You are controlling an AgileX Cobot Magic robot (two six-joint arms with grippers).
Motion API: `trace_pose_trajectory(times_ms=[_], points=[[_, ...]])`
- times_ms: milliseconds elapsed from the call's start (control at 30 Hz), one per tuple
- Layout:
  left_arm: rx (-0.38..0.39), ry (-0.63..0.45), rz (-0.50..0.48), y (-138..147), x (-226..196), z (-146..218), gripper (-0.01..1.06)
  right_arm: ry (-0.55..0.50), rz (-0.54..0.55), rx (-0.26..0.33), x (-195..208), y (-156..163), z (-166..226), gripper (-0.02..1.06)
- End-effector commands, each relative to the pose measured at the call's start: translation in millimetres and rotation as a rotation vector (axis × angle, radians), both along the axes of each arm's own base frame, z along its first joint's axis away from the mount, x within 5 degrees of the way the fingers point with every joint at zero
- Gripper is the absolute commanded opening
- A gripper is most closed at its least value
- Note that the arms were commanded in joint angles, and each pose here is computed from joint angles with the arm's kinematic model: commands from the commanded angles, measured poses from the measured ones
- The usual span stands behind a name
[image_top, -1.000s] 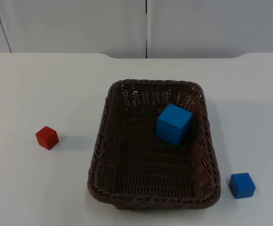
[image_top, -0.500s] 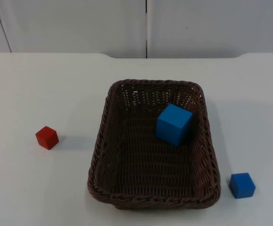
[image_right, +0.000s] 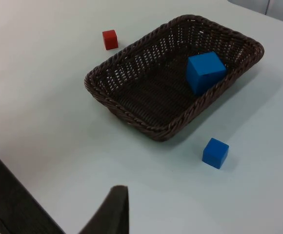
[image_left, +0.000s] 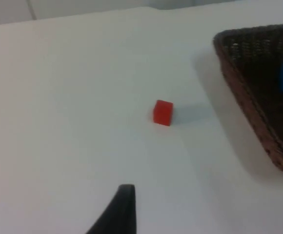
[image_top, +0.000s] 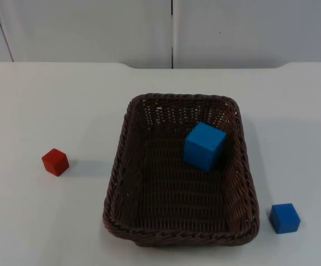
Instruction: Pick up the basket with the left hand and place the largest block into the basket with the right hand.
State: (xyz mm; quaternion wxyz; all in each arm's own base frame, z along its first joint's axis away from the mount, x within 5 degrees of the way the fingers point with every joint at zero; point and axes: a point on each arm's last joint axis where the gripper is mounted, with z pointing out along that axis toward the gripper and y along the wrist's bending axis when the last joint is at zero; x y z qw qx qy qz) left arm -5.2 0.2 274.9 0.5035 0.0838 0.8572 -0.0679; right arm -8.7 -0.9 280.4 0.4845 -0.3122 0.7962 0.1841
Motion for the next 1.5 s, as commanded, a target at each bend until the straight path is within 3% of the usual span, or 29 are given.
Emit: trace_pose_trajectory(times_ms=[0,67,300,867,1467], points=[[-0.007,-0.011,0.044,-0.1,0.4,-0.4,1.05,-0.007,0.004,0.003,-0.1,-0.4,0.0,1.05],[-0.006,-0.011,0.112,-0.4,0.4,-0.4,1.05,-0.007,0.004,0.003,-0.1,-0.4,0.0,1.05],[-0.006,-0.011,0.215,-0.9,0.5,-0.4,1.05,-0.008,0.004,0.004,0.0,-0.3,0.2,1.05],[-0.006,-0.011,0.227,-1.0,0.5,-0.4,1.05,-0.008,-0.014,0.004,-0.1,-0.2,0.1,1.05],[-0.006,-0.011,0.227,-1.0,0.5,-0.4,1.05,-0.009,-0.402,0.002,0.2,3.3,0.1,1.05]])
